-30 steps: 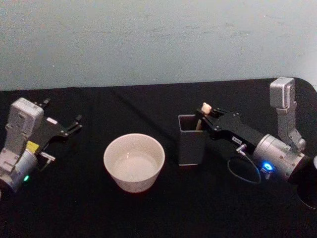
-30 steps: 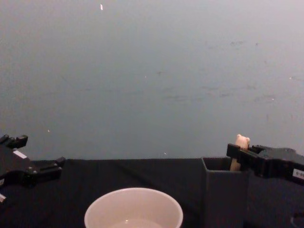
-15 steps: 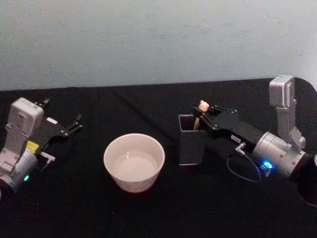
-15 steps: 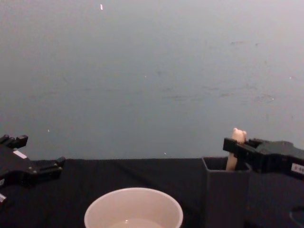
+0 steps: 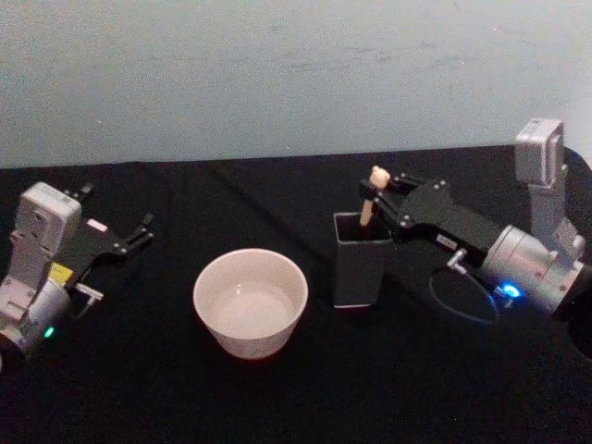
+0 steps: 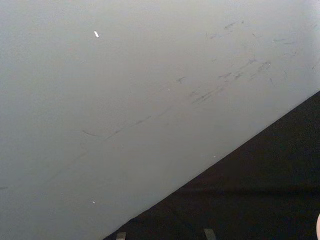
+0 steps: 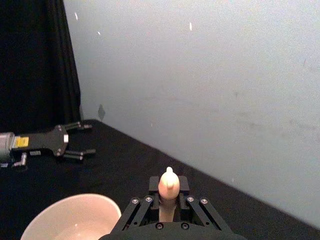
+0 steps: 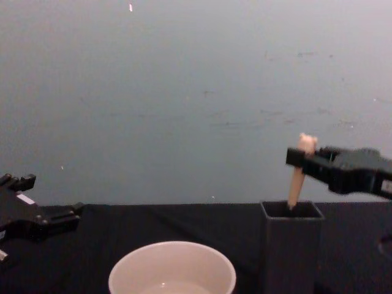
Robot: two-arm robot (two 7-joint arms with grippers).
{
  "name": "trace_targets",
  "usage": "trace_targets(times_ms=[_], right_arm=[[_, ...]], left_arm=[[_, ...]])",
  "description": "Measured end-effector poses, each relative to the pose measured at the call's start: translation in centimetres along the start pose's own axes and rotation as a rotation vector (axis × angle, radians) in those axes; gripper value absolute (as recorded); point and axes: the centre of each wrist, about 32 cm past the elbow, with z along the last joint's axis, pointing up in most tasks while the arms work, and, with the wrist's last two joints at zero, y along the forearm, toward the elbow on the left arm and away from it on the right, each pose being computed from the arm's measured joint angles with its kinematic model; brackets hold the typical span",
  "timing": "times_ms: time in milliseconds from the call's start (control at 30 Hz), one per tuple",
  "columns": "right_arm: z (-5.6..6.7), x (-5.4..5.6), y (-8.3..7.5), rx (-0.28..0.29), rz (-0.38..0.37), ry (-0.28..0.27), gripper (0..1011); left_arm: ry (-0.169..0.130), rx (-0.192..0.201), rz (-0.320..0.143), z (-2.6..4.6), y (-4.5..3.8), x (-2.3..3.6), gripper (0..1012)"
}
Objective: Pick up the stirring spoon with one hand, stir inside the cup, then place it back in its original position.
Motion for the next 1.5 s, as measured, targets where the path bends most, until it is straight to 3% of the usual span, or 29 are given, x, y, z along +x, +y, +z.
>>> trace_targets(times_ms=[400, 733, 1133, 1500], right_arm=[[2.9, 0.4, -0.8, 0.117, -0.002, -0.059, 210], [4.0, 0.4, -0.5, 0.173, 0.004, -0.079, 210], [3.9, 0.0, 2.3, 0.191, 0.121, -0.098, 210], [2.8, -1.4, 5.3, 0.165, 0.285, -0.116, 210]], left_arm=[[0.0, 0.0, 0.0, 0.0, 0.0, 0.0, 1001], [0.0, 0.0, 0.0, 0.0, 0.0, 0.0, 1001], [0.0, 0.0, 0.0, 0.0, 0.0, 0.0, 1001], [0.0, 0.0, 0.0, 0.0, 0.0, 0.0, 1001]])
